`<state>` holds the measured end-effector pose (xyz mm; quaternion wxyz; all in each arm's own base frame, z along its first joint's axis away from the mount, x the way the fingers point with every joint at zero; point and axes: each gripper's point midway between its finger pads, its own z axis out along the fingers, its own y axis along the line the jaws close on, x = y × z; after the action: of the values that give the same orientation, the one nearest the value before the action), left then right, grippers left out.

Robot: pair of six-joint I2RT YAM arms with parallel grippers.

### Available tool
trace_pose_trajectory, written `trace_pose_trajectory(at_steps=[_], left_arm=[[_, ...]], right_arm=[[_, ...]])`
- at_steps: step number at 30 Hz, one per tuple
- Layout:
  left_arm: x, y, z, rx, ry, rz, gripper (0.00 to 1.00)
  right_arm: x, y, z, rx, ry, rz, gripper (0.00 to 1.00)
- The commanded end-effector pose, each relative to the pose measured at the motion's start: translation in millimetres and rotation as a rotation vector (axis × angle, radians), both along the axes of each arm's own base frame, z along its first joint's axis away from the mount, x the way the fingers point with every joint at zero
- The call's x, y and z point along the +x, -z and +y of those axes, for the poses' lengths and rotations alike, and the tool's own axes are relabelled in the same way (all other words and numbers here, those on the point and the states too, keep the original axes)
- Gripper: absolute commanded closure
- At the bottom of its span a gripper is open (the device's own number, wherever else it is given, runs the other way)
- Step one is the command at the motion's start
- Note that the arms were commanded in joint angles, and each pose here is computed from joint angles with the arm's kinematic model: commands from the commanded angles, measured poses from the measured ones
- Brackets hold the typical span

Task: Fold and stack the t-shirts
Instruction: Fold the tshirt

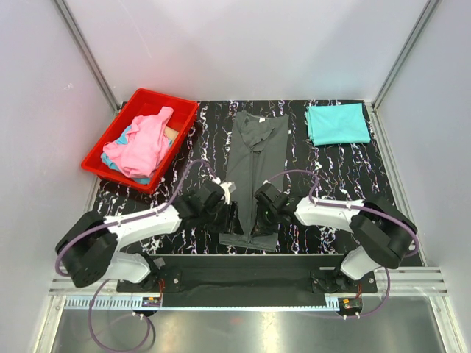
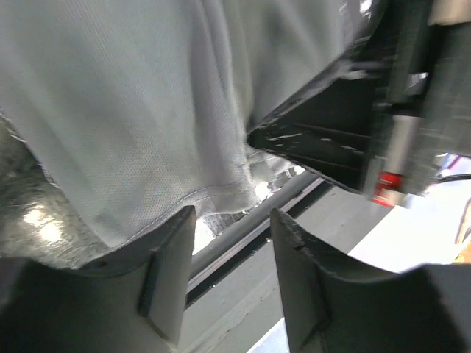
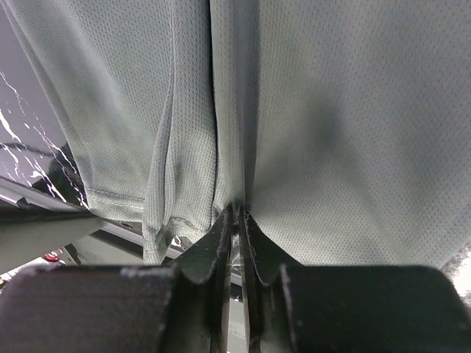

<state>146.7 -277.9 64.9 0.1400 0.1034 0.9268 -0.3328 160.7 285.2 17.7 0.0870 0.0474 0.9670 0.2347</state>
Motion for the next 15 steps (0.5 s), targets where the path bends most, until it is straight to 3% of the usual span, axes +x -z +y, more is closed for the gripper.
trace_pose_trajectory(at_steps=[1,6,10,13,14,15], left_arm=[[4,-3,-17,-0.043,0.020,-0.018,0.47],[12,0,-20,-0.009,0.016,-0.039,0.47],[15,4,-24,-0.002,0.026,-0.037,0.58],[15,0,-27,-0.011,0.033,-0.037,0.75],[14,-1,-26,-0.007,0.034,-0.035,0.88],[14,-3,-26,-0.008,0.035,-0.034,0.94]], right_arm=[[5,-11,5,0.037,0.012,-0.046,0.86],[4,-11,4,0.044,0.015,-0.054,0.86],[4,-10,5,0.050,0.015,-0.054,0.86],[6,-12,7,0.060,0.016,-0.061,0.86],[7,-12,8,0.063,0.018,-0.062,0.86],[7,-13,9,0.066,0.017,-0.063,0.86]])
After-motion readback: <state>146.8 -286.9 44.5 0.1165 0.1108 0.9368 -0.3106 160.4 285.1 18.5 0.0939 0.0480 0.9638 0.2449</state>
